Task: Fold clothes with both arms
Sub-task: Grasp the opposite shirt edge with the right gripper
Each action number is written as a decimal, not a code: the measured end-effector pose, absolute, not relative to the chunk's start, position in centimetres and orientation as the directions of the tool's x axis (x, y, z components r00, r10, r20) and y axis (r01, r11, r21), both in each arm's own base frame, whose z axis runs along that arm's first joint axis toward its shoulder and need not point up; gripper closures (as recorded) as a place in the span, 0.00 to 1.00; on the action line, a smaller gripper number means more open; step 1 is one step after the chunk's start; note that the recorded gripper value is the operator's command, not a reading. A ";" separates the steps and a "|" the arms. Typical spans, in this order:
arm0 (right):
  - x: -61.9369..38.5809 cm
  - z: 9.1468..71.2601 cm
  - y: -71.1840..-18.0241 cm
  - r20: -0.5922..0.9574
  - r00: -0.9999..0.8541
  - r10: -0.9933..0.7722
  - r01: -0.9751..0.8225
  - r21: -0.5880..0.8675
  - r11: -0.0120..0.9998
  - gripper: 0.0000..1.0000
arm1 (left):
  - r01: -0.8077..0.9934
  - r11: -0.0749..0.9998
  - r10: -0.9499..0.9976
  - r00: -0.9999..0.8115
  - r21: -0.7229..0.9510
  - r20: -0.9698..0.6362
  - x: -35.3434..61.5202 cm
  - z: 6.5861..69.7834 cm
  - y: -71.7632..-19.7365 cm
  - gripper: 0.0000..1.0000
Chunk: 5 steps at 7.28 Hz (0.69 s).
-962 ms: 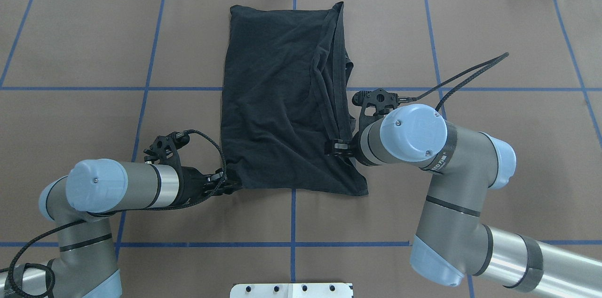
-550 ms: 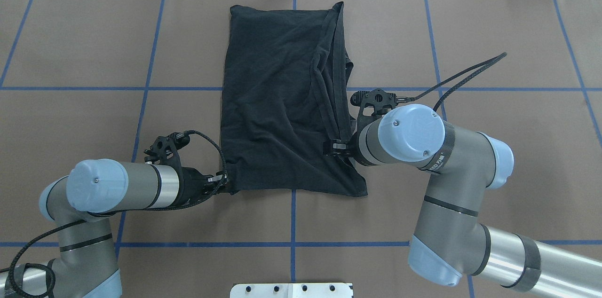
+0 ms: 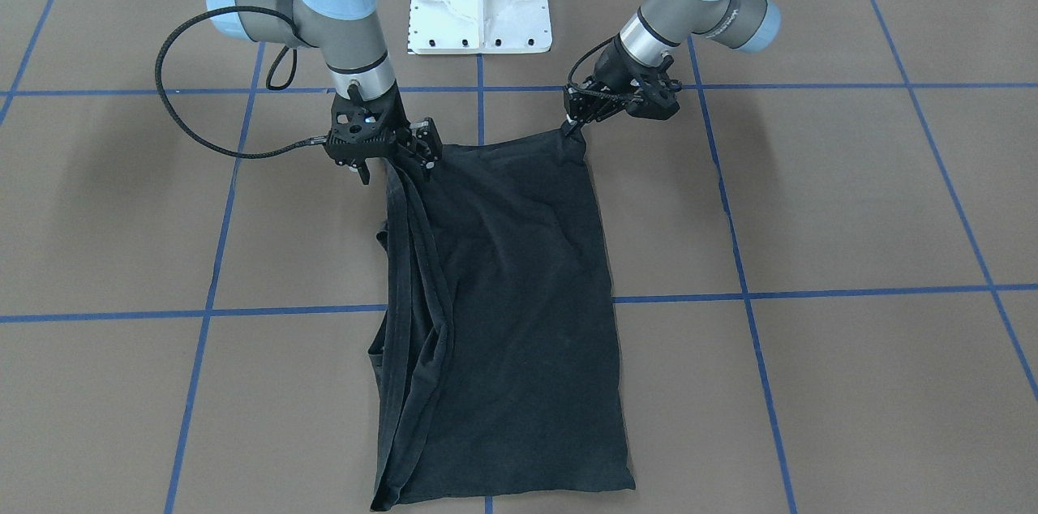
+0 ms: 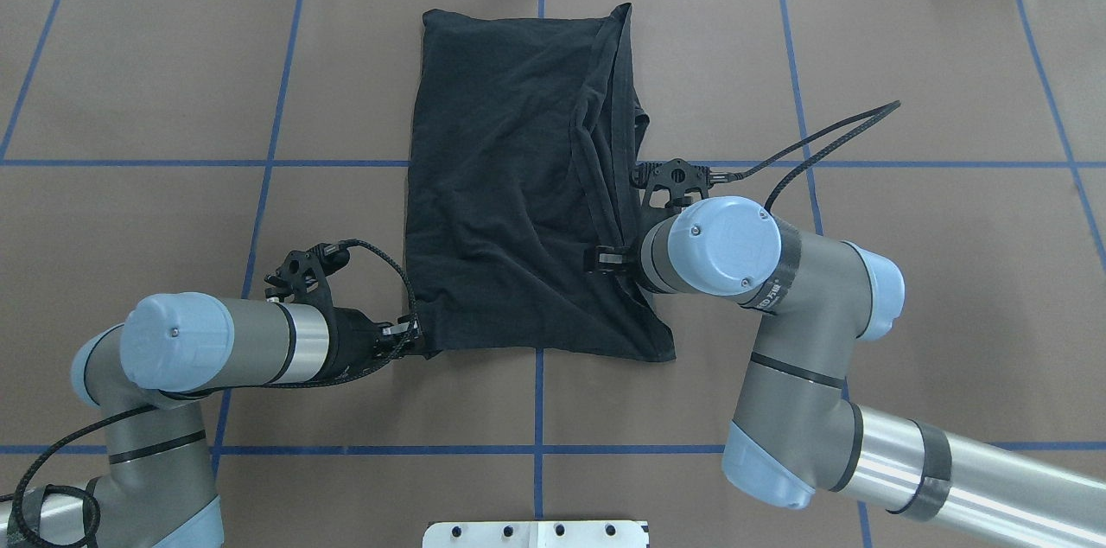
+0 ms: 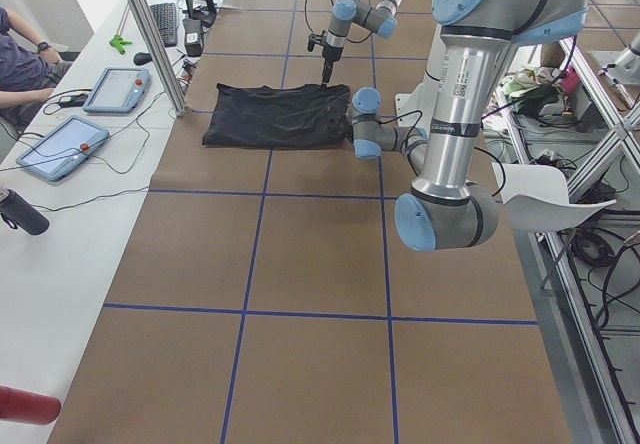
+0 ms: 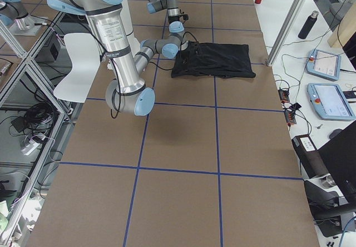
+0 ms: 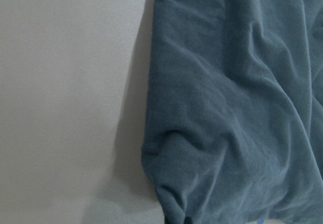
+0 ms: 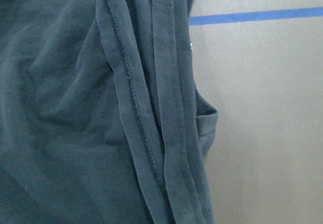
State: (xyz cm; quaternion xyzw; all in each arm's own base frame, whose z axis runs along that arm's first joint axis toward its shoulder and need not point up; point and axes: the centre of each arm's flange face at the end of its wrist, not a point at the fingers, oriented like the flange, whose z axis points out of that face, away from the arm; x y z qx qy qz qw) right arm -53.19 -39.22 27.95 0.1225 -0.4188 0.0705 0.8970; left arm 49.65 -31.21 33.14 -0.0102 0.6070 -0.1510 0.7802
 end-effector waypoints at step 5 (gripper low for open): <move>-55.0 30.3 -40.3 0.764 0.645 0.018 -0.261 0.198 0.945 0.36 | 0.222 0.954 -0.247 0.216 -0.199 -0.944 49.7 33.0 -31.2 1.00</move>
